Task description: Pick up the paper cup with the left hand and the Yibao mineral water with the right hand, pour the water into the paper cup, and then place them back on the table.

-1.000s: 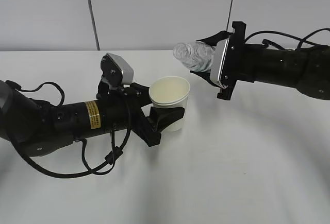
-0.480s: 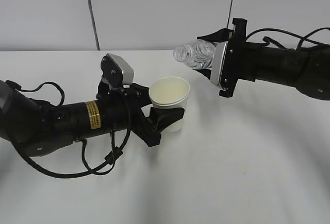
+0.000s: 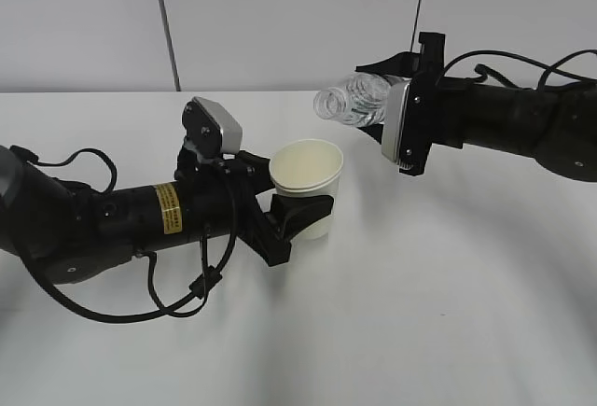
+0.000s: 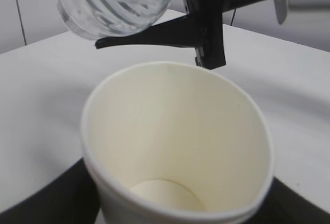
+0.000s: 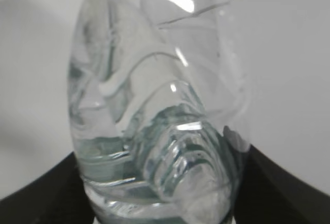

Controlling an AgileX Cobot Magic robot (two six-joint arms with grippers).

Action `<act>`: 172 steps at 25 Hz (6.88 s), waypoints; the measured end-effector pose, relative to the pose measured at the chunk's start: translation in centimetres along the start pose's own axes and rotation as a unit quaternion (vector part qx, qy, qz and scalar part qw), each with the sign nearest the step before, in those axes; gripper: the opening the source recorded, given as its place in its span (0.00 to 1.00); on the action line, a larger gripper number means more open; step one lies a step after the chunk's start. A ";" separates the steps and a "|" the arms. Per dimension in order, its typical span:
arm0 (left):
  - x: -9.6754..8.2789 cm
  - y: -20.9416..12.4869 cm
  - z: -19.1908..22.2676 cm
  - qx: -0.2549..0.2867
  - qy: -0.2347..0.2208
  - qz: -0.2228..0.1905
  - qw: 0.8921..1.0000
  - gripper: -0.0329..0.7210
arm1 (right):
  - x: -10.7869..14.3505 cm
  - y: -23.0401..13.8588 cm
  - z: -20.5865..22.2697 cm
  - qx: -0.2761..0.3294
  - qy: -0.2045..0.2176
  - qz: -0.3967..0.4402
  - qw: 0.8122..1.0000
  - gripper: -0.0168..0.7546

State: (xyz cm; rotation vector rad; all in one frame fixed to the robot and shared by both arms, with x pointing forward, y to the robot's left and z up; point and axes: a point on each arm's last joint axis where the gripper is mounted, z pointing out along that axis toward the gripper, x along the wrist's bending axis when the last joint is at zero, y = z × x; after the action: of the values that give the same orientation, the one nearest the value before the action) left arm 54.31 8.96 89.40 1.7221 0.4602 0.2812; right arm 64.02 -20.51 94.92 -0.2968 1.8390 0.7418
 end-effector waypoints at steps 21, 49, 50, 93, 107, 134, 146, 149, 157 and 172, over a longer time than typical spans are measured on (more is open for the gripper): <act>0.0 0.0 0.0 0.000 0.000 0.000 1.000 0.63 | -0.3 -0.2 0.0 0.012 -0.013 -0.084 0.996 0.67; 0.2 0.4 0.0 -0.022 0.007 -0.007 1.000 0.63 | -0.8 0.1 -0.2 0.010 -0.022 -0.103 0.994 0.67; 0.2 0.6 0.2 -0.024 0.006 -0.005 1.000 0.63 | -0.8 0.1 -0.2 0.010 -0.022 -0.103 0.994 0.67; -0.6 0.6 1.1 0.000 0.002 0.003 1.000 0.63 | -0.8 0.1 -0.2 0.010 -0.022 -0.157 0.987 0.67; -0.6 0.6 1.1 0.001 0.000 0.004 1.000 0.63 | -0.9 0.0 -0.2 0.015 -0.029 -0.168 0.985 0.67; -0.6 0.5 1.1 0.004 0.001 0.004 1.000 0.63 | -1.1 -0.1 -0.2 0.022 -0.034 -0.180 0.983 0.67; -0.6 0.5 1.1 0.004 0.001 0.004 1.000 0.63 | -1.1 -0.1 -0.2 0.023 -0.035 -0.194 0.980 0.67; -0.6 0.5 1.1 0.004 0.001 0.004 1.000 0.63 | -1.1 -0.1 -0.2 0.023 -0.035 -0.194 0.980 0.67; -0.6 0.5 1.1 0.006 0.001 0.005 1.000 0.63 | -1.1 -0.1 -0.2 0.023 -0.035 -0.197 0.980 0.67; -0.6 0.4 1.1 0.007 0.002 0.005 1.000 0.63 | -1.2 0.0 -0.2 0.021 -0.037 -0.204 0.978 0.67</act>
State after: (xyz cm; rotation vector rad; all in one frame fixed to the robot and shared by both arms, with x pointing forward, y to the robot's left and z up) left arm 54.35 7.65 89.64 1.7389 0.4587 0.2888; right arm 64.30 -20.82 96.04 -0.5888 1.6482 0.4215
